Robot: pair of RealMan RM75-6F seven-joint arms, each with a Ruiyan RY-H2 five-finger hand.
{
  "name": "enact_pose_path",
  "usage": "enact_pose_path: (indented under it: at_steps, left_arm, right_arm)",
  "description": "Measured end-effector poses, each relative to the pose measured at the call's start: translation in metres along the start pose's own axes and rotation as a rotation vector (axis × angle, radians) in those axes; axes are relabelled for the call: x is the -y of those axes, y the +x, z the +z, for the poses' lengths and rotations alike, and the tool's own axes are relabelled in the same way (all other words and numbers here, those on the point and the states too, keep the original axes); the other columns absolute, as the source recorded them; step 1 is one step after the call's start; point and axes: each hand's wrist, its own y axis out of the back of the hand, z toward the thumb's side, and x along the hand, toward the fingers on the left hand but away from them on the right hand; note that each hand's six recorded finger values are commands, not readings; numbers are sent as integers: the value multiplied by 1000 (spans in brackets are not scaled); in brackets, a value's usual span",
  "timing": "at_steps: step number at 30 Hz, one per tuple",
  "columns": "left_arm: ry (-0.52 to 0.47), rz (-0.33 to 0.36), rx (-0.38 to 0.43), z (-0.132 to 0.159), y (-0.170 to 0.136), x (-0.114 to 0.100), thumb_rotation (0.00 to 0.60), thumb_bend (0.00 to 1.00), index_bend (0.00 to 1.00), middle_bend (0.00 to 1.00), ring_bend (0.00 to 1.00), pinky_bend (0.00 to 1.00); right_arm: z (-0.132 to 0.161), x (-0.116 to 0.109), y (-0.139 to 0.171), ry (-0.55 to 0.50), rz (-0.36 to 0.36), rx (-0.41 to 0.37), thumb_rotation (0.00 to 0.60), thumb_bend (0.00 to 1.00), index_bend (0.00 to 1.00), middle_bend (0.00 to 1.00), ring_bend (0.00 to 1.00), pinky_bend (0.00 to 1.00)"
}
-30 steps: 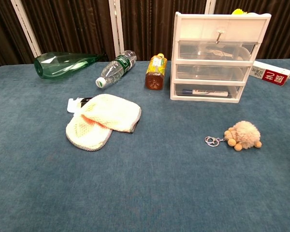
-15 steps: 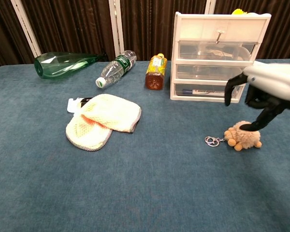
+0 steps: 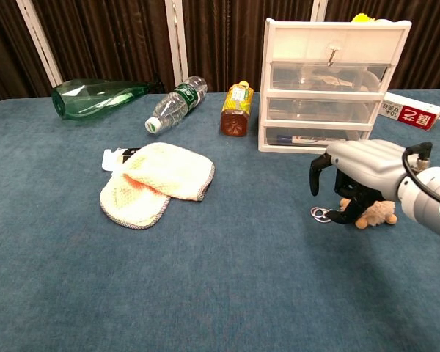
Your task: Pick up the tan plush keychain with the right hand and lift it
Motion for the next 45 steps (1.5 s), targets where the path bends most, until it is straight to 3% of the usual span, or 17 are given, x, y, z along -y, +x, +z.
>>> enact_pose_path:
  at_steps: [12, 45]
  left_arm:
    - [-6, -2, -1, 1, 1, 0, 474, 58, 0, 0, 0, 0]
    - [-22, -9, -16, 0, 3, 1, 472, 58, 0, 0, 0, 0]
  right_arm:
    - [-9, 22, -12, -21, 55, 61, 600, 291, 450, 1000, 1000, 1000]
    - [-8, 36, -23, -63, 90, 100, 600, 334, 481, 1000, 1000, 1000]
